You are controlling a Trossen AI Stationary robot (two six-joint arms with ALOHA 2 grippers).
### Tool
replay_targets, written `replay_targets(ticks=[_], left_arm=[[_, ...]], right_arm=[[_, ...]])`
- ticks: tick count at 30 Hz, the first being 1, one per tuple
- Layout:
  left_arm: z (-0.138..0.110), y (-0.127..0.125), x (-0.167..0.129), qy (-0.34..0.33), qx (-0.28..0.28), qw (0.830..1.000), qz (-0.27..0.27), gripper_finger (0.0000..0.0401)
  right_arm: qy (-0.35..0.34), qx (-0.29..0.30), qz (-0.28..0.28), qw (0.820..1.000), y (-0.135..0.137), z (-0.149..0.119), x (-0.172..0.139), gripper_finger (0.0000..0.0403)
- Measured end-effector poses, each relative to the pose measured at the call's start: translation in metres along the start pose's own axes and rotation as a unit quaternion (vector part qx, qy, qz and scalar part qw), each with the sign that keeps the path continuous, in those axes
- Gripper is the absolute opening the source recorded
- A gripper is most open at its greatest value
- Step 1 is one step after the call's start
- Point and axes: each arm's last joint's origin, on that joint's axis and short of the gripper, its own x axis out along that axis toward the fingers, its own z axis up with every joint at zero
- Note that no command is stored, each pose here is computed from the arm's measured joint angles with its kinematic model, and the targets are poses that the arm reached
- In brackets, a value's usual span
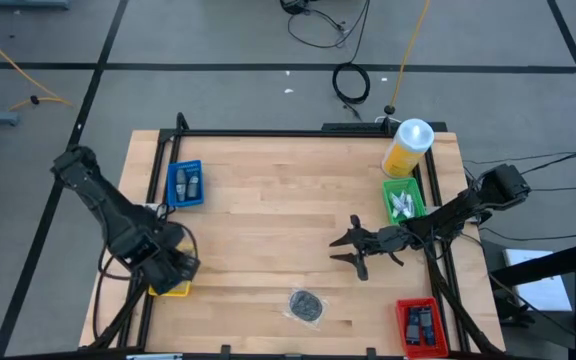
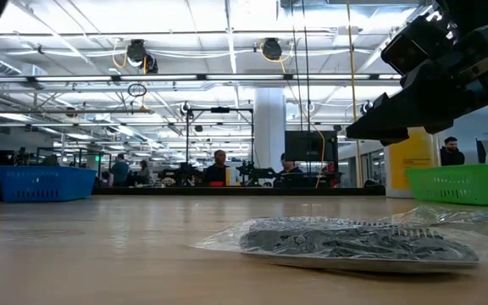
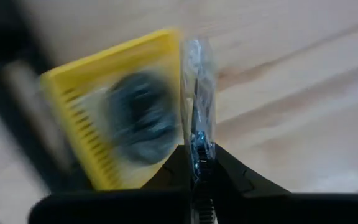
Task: Pick & Place Travel size toiletries
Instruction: Put the black hairbrush into the yellow bin
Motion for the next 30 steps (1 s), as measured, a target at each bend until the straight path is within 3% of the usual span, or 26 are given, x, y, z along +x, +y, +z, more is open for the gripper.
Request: replay_targets(ticks=[5, 11, 17, 24, 30], left_arm=[[-0.008, 0.013, -0.001, 0.017, -0.037, 0.997, 0.058, 0.0051], [-0.017, 0.023, 0.013, -0.016, -0.090, 0.994, 0.056, 0.0031], [-0.025, 0.027, 0.033, -0.029, -0.110, 0.993, 0.017, 0.0026], [-0.030, 0.035, 0.052, -0.025, -0.113, 0.993, 0.014, 0.0121], [-0.025, 0.041, 0.033, -0.005, -0.108, 0.994, 0.001, 0.0209]], right_arm=[[0.001, 0.001, 0.000, 1.000, 0.000, 0.000, 0.000, 0.0149], [0.002, 0.008, 0.001, 1.000, 0.000, 0.000, 0.000, 0.0148], [0.002, 0.010, 0.001, 1.000, 0.000, 0.000, 0.000, 0.0144], [0.002, 0.009, 0.001, 1.000, 0.000, 0.000, 0.000, 0.0144], [0.002, 0.009, 0.001, 1.000, 0.000, 0.000, 0.000, 0.0144]])
